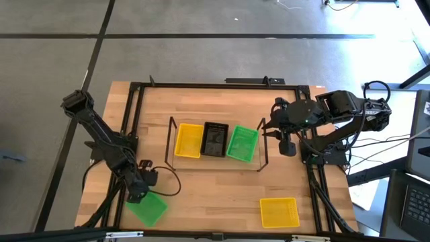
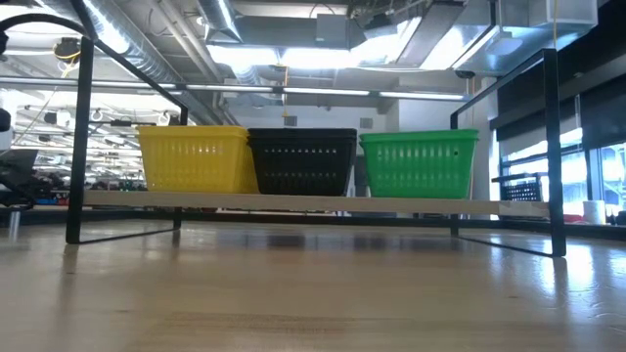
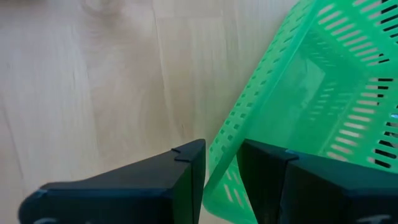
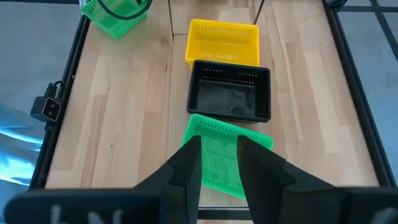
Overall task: Stack baskets on shelf by color
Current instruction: Stack the green bin on top of the green bin on the shelf
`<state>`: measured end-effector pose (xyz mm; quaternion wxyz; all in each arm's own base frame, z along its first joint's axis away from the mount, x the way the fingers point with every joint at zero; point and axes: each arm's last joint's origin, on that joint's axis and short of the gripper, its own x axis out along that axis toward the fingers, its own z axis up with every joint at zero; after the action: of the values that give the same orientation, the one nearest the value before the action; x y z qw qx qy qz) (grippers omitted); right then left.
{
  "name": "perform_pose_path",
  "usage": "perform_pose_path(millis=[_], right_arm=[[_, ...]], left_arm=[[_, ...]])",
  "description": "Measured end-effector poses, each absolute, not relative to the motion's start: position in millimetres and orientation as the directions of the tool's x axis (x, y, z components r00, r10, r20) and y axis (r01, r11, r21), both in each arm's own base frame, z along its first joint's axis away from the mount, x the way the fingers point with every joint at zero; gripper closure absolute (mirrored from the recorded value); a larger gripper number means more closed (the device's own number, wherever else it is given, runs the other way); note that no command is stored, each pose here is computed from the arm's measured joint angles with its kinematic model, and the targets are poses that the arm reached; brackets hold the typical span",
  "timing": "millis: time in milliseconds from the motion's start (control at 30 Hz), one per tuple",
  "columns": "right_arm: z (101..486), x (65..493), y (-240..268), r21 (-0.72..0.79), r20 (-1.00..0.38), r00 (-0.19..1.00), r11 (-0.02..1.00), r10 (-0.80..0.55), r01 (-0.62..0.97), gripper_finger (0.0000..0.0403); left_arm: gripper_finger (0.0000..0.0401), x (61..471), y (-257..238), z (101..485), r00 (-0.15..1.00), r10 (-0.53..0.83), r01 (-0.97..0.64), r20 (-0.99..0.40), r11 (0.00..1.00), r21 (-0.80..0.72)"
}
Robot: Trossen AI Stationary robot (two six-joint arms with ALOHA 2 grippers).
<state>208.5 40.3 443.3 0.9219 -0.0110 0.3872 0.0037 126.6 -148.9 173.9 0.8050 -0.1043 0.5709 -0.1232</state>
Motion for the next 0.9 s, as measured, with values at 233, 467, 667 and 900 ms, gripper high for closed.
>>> perform_pose_path(millis=[233, 467, 667, 900], right_arm=[[443, 208, 40, -0.017, -0.714, 0.700, 1.000, -0.002, -0.015, 0.0303], [443, 209, 40, -0.005, -0.713, 0.701, 1.000, -0.001, -0.003, 0.0303], [443, 209, 40, 0.000, -0.713, 0.701, 1.000, -0.001, 0.001, 0.0303], [443, 209, 40, 0.000, -0.713, 0.701, 1.000, -0.001, 0.001, 0.0303]], left_arm=[[0.0319, 127, -149, 174, 0.322, -0.322, 0.074, -0.890, 0.946, -0.315], [0.0349, 134, -159, 170, 0.348, -0.370, 0.054, -0.861, 0.925, -0.376], [0.0393, 139, -166, 160, 0.284, -0.404, 0.032, -0.870, 0.911, -0.412], [0.0400, 150, -168, 162, 0.330, -0.455, -0.080, -0.827, 0.860, -0.505]])
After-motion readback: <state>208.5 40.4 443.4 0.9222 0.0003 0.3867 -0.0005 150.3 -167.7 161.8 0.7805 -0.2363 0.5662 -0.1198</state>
